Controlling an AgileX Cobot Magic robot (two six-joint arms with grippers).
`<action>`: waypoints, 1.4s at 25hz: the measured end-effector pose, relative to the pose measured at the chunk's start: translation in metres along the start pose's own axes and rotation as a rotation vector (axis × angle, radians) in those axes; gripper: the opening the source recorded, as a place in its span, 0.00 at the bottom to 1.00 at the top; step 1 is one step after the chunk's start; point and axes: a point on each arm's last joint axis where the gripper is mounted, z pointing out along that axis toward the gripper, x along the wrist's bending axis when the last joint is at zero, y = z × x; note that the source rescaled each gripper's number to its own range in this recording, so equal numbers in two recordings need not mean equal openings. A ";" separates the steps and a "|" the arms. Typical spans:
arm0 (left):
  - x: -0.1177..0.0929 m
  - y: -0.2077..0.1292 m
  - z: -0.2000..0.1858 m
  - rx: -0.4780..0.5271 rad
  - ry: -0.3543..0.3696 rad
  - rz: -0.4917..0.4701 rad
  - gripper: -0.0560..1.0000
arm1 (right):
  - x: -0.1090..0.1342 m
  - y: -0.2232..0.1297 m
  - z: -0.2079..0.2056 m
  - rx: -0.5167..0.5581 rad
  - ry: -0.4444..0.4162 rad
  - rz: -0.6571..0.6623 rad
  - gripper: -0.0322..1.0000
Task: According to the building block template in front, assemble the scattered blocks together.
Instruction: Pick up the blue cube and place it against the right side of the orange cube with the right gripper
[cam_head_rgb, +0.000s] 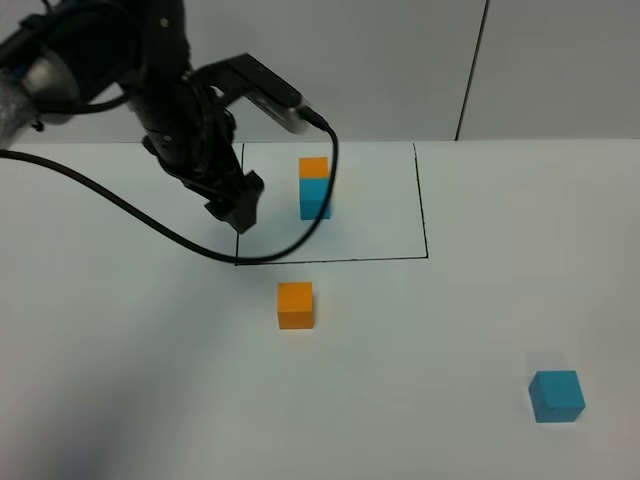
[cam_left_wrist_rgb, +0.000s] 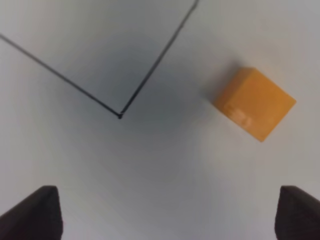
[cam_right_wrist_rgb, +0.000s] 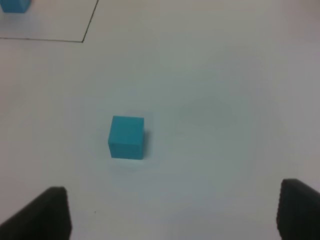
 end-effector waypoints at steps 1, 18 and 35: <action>0.010 -0.007 -0.006 -0.014 -0.005 -0.044 0.91 | 0.000 0.000 0.000 0.000 0.000 0.000 0.71; 0.047 -0.196 -0.114 -0.301 0.223 -0.640 0.80 | 0.000 0.000 0.000 0.000 0.000 0.000 0.71; -0.141 -0.325 -0.145 -0.568 0.314 -0.625 0.80 | 0.000 0.000 0.000 0.000 0.000 0.000 0.71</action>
